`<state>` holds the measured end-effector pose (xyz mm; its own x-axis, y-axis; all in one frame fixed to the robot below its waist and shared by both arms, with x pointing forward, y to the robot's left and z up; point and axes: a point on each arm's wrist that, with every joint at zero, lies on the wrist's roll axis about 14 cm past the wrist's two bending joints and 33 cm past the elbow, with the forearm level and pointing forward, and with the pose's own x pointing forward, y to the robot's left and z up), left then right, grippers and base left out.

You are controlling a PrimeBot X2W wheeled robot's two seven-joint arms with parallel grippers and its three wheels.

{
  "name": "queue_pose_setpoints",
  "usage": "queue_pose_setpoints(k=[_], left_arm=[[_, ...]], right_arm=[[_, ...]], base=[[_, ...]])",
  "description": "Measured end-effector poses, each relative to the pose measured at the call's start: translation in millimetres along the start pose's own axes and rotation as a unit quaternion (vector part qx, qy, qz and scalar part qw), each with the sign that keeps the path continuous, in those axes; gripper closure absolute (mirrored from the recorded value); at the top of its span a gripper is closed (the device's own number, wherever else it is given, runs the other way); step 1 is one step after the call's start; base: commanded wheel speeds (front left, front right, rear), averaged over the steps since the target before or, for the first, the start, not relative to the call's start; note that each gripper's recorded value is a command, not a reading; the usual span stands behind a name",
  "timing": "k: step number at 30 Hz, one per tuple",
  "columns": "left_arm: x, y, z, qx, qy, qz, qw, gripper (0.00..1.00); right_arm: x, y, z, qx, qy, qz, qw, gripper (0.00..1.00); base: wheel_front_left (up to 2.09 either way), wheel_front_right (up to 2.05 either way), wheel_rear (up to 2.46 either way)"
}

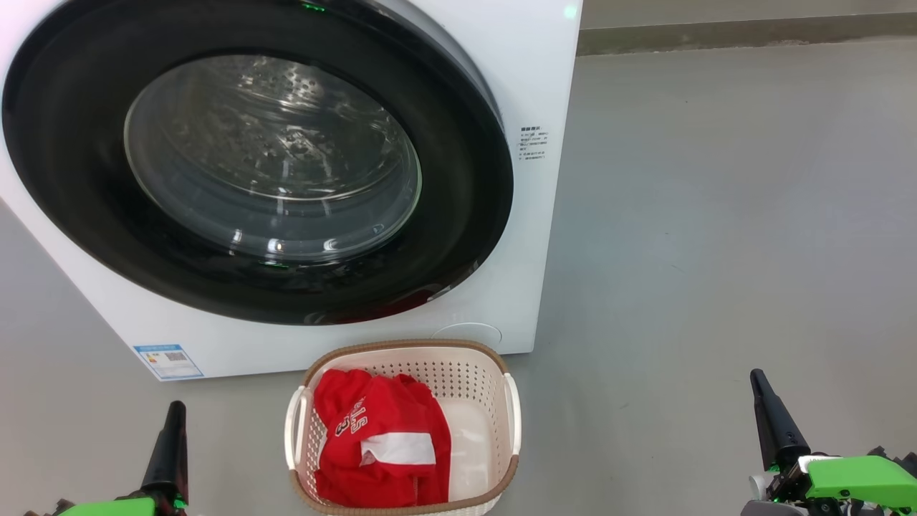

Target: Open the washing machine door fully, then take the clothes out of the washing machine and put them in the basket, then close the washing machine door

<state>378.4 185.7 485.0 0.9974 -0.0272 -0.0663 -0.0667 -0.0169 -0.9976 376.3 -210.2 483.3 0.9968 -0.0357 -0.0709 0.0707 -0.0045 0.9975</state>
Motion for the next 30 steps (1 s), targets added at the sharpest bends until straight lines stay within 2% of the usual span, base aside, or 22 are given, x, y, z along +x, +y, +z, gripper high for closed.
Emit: queue_pose_setpoints(k=[30], left_arm=[[0.0,0.0,0.1,-0.001,0.0,0.0,1.0,1.0]], right_arm=[[0.0,0.0,-0.2,0.001,0.0,0.0,1.0,1.0]], base=[[0.0,0.0,0.0]])
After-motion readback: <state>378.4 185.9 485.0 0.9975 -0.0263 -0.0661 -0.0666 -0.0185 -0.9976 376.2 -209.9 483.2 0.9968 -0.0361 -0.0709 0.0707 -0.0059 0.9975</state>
